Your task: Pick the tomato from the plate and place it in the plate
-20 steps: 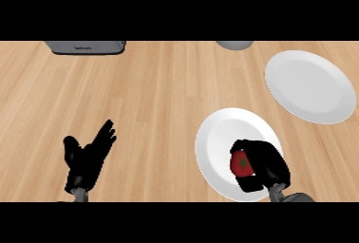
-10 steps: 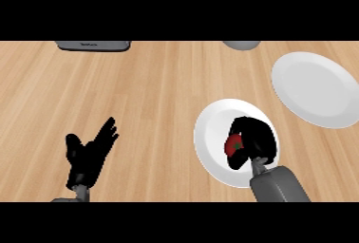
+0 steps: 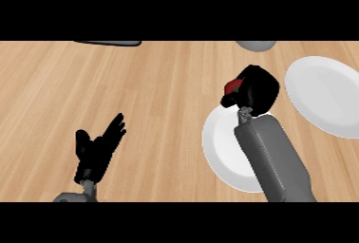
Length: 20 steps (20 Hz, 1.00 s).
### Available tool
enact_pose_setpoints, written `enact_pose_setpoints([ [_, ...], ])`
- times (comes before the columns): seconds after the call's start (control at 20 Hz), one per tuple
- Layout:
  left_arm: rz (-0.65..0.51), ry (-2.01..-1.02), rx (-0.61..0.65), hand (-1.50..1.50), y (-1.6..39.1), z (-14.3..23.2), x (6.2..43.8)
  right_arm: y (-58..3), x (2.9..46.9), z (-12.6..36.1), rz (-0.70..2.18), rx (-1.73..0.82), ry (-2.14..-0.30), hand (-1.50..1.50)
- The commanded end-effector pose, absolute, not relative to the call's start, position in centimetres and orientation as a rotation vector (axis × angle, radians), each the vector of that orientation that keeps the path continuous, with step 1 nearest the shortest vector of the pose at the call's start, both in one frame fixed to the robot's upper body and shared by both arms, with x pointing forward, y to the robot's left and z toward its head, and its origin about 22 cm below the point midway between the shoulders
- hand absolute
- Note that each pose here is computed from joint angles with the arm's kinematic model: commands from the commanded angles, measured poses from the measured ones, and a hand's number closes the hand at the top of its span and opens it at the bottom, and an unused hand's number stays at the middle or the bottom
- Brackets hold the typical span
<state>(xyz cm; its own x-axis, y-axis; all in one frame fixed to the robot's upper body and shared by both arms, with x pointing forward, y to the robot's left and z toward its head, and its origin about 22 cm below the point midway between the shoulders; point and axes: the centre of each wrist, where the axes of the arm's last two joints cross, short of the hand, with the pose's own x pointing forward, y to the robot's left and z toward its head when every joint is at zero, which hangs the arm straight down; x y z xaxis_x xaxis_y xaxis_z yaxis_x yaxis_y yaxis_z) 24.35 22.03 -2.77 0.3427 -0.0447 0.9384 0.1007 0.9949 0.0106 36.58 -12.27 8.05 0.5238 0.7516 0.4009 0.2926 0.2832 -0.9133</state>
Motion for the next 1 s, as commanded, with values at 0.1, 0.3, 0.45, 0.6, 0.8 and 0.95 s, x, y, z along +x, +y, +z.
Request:
enact_pose_setpoints([
  [0.1, -0.078, -1.222, -0.057, 0.00, 21.7, -2.3, 25.0, -10.6, 39.8, 11.2, 0.052, -1.476, -1.128, 1.50],
  [0.3, -0.089, -1.211, -0.047, 0.00, 21.7, -2.9, 24.4, -11.2, 40.8, 11.6, -0.120, -1.505, -1.149, 1.50],
  [0.45, -0.070, -1.206, -0.031, 0.00, 22.2, -3.1, 24.6, -12.6, 41.2, 10.8, -0.239, -1.504, -1.158, 1.50],
  [0.6, -0.062, -1.210, -0.022, 0.00, 21.7, -3.2, 25.2, -13.7, 41.4, 10.5, -0.340, -1.512, -1.199, 1.50],
  [0.8, -0.041, -1.193, -0.030, 0.00, 21.8, -3.7, 24.2, -17.2, 41.6, 8.3, -0.430, -1.573, -1.234, 1.50],
  [0.95, -0.037, -1.206, 0.010, 0.00, 22.1, -1.8, 25.5, -20.7, 42.1, 7.4, -0.420, -1.646, -1.161, 1.50],
])
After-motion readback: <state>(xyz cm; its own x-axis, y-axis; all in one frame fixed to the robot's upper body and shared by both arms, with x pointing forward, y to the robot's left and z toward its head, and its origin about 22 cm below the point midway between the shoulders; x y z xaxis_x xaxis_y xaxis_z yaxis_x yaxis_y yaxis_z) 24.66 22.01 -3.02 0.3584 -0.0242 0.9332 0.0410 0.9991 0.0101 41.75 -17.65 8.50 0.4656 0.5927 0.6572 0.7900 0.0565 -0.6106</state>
